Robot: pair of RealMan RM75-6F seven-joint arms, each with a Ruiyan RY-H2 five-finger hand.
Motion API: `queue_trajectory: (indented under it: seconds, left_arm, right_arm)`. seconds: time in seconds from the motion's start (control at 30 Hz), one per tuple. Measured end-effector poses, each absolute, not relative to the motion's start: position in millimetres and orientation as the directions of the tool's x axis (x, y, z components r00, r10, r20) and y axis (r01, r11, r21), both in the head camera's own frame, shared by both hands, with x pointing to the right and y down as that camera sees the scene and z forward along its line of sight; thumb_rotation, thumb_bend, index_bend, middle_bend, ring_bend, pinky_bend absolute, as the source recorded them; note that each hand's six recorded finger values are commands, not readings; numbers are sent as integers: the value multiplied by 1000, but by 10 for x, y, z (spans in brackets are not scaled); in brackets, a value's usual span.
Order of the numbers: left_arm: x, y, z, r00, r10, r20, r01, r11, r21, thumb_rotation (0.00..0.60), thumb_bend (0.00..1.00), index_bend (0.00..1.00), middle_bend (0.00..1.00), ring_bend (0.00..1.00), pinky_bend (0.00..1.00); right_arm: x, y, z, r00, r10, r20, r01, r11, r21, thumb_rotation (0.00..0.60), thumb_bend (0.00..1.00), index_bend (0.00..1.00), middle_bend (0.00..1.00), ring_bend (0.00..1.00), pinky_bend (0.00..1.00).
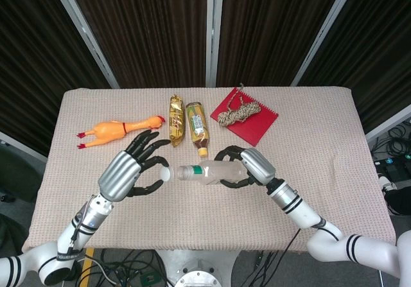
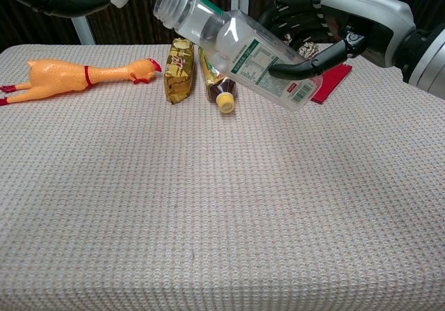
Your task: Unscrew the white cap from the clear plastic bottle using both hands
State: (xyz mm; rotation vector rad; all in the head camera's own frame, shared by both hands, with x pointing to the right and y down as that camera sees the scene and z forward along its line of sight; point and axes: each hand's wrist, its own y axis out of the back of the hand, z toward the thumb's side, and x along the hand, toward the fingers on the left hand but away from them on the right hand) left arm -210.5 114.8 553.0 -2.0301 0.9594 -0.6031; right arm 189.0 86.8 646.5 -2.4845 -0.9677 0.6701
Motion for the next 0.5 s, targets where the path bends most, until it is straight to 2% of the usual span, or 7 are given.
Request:
queue_trajectory:
  seconds: [0.17, 0.27, 0.5]
  left_arm:
    - [-2397, 1132, 5753, 539, -824, 172, -327, -393, -860, 600, 335, 449, 126, 16, 6]
    - [-2565, 1167, 5953, 501, -828, 253, -229, -409, -883, 600, 334, 445, 126, 16, 4]
    - [-2718, 1363, 6493, 444, -766, 465, -22, -528, -849, 600, 331, 370, 126, 16, 3]
  right_arm:
    - [2144, 811, 6427, 618, 720, -317, 465, -659, -592, 600, 292, 497, 455, 287, 461]
    - [2319, 772, 6368, 594, 732, -334, 438, -643, -629, 600, 292, 497, 455, 287, 461]
    - [2455, 773, 6322, 574, 733, -365, 379, -633, -676, 600, 292, 497, 454, 287, 461]
